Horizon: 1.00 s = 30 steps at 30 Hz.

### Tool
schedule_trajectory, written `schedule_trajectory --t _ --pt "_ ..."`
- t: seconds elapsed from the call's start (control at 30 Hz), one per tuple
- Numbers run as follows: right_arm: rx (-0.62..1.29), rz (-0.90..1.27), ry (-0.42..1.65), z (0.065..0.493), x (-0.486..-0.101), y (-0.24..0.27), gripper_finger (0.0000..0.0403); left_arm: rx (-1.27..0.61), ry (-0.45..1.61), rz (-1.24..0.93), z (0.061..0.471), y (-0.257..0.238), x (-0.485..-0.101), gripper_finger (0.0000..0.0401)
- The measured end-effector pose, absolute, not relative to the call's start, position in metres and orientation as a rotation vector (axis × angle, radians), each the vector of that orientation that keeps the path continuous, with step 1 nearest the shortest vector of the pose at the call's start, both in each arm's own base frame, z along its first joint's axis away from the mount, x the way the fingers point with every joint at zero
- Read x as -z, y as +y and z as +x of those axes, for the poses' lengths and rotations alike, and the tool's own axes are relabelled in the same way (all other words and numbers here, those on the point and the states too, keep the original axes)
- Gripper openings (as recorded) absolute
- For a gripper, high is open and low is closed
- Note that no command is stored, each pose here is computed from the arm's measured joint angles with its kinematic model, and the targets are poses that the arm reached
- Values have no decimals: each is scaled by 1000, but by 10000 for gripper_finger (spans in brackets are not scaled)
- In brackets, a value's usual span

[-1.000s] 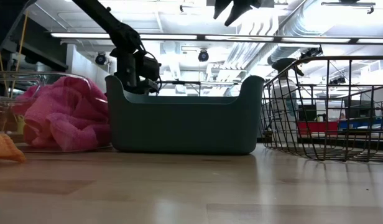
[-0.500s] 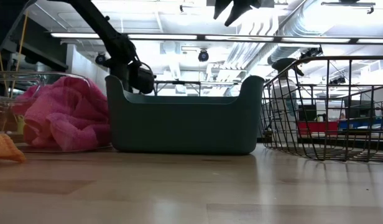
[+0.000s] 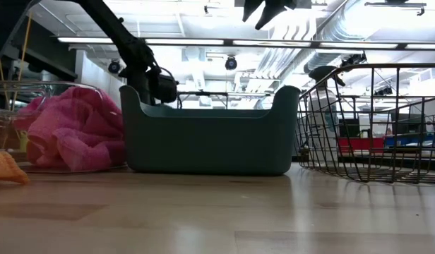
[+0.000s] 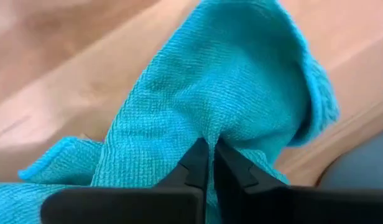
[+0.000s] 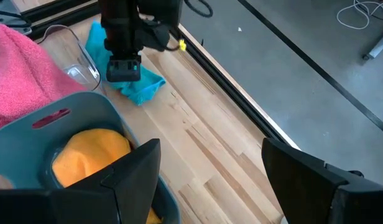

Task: Sort microfiber towel by color & place in baskets
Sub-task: Put the top blue microfiber cloth into the wire basket

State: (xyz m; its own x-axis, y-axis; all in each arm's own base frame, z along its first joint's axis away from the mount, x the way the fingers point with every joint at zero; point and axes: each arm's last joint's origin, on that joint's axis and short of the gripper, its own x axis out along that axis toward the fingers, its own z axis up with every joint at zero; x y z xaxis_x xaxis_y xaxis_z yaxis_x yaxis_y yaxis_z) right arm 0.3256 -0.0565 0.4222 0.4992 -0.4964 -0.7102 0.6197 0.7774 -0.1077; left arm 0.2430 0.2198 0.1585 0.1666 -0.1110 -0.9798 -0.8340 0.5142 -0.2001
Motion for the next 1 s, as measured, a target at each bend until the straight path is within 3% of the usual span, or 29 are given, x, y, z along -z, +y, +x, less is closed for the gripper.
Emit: schedule_trajectory --t 0.13,0.33,0.63,0.8,1.0 --pt "679 169 801 326 -422 -56 275 -625 1216 -828 244 222 -193 1" --pt "733 141 788 325 -423 -58 275 -644 892 -677 238 219 -286 1" --pt "923 60 670 298 -447 -59 275 -443 460 -436 253 155 -398 0" --pt "1075 68 518 264 -473 -58 275 -238 259 -367 291 118 -420 0" --pt "1118 156 375 226 -496 -54 275 -69 107 -281 347 92 -418 0"
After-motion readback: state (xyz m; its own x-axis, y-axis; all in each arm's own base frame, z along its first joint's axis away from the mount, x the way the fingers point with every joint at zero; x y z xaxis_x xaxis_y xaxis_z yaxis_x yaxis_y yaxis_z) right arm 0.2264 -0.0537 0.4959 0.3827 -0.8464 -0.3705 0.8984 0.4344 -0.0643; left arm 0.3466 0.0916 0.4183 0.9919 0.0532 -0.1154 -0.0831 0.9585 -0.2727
